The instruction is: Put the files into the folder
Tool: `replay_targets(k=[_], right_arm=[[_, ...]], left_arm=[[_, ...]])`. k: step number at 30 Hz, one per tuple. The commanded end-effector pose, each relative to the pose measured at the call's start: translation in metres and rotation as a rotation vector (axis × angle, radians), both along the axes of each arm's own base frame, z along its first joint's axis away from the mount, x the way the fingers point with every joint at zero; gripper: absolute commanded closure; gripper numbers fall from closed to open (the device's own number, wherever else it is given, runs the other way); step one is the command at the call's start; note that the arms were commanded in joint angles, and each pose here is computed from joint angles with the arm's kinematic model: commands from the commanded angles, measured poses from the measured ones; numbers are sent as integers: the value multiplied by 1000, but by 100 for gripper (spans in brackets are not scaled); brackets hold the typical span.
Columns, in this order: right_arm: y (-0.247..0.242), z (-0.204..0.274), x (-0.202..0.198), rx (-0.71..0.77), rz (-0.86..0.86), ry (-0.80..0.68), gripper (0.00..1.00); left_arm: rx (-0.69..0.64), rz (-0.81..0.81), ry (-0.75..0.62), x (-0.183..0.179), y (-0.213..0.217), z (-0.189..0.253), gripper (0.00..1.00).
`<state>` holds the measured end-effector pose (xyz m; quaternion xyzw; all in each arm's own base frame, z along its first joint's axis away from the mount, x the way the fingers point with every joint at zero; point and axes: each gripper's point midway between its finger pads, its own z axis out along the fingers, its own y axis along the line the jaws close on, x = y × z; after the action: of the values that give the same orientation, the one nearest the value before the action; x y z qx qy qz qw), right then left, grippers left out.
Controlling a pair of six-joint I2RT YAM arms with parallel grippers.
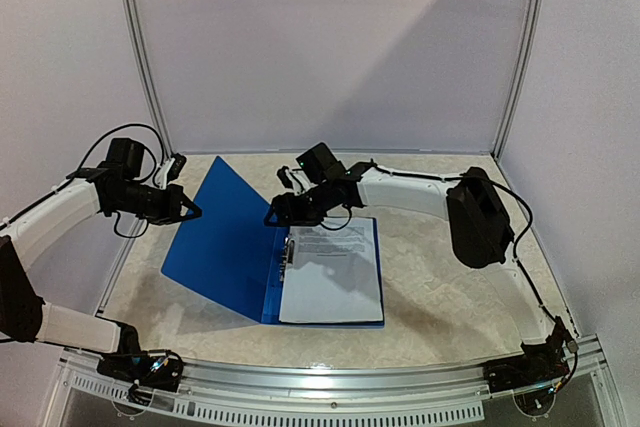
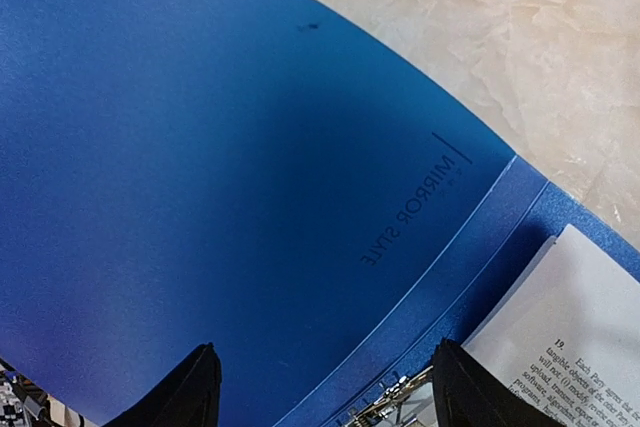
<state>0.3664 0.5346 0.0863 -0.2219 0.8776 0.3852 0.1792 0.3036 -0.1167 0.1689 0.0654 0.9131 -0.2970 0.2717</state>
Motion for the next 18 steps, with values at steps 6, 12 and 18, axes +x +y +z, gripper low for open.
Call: replay_targets(k=[6, 12, 18], right_arm=[[1, -30, -14, -30, 68, 76, 28], [-2, -27, -15, -40, 69, 77, 30], [-1, -25, -12, -40, 63, 66, 28]], left_arm=[[-4, 7, -3, 1, 4, -3, 100], [-4, 7, -3, 1, 4, -2, 100], [-7, 7, -2, 1, 3, -2, 100]])
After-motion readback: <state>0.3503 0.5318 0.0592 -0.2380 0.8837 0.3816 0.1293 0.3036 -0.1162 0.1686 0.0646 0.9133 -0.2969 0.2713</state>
